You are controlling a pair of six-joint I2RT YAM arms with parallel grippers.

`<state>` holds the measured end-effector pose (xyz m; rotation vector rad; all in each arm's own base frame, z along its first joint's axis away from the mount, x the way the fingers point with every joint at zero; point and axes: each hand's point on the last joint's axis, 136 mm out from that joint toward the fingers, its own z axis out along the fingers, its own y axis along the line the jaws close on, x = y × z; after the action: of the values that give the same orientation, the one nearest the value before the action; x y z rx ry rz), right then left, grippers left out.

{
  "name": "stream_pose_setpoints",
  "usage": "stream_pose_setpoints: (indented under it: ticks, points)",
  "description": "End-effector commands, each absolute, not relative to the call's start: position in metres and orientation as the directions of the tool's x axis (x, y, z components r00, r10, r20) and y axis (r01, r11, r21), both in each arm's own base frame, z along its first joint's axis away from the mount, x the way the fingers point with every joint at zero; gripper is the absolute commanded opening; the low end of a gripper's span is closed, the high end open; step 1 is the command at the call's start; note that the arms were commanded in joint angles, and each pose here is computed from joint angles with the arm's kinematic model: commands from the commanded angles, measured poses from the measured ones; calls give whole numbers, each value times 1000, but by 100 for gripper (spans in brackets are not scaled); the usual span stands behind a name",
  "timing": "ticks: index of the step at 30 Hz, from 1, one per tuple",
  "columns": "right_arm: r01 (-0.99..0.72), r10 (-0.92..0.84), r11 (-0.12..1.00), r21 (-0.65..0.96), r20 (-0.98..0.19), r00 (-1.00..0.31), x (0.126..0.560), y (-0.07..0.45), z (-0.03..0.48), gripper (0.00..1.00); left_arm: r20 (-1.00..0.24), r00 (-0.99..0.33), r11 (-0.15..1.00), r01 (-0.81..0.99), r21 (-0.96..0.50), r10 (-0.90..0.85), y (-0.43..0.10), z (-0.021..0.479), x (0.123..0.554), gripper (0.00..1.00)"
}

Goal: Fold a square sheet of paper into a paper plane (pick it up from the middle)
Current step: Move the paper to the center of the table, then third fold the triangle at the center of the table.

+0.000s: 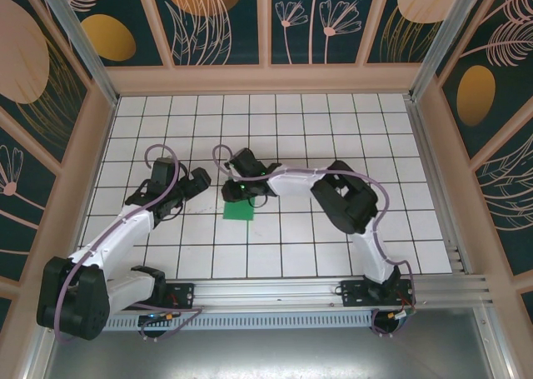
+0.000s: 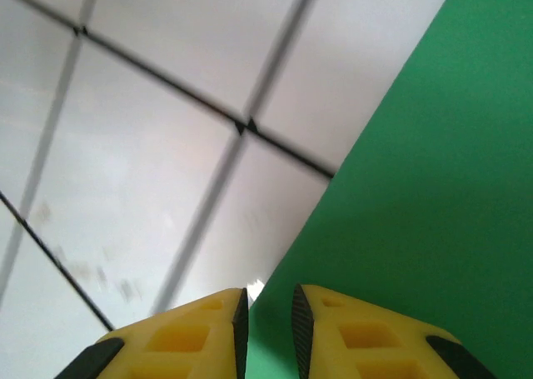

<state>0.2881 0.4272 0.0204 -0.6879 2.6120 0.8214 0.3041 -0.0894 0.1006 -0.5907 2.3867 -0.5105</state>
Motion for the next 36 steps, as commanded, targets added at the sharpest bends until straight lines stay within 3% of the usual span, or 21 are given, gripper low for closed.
stream_pose_setpoints:
  ticks: [1, 6, 9, 12, 19, 23, 28, 36]
  points:
    - [-627, -570, 701, 340, -260, -779, 240, 356, -26, 27, -485, -732, 824, -185, -535, -479, -105, 109, 309, 99]
    - [-618, -516, 688, 381, -341, -785, 242, 361, 14, 32, -458, -761, 791, -116, -601, -460, -124, 110, 309, 98]
    - [-534, -362, 695, 481, -408, -838, 251, 370, 59, 47, -433, -771, 751, -87, -655, -467, -135, 111, 309, 95]
    - [-427, -195, 724, 542, -433, -880, 261, 358, 93, 56, -414, -785, 713, -51, -699, -462, -150, 116, 308, 87]
    - [-116, 114, 778, 617, -321, -940, 273, 292, 90, 63, -360, -840, 668, -3, -744, -405, -198, 115, 304, 73]
    - [-17, 208, 770, 637, -277, -938, 273, 269, 84, 65, -323, -882, 657, 20, -754, -343, -238, 105, 302, 50]
    - [13, 225, 753, 658, -240, -944, 268, 264, 78, 66, -282, -914, 677, 12, -736, -290, -267, 78, 303, 29]
    - [21, 190, 752, 659, -186, -964, 257, 267, 67, 62, -256, -936, 746, -10, -666, -241, -279, 38, 302, 14]
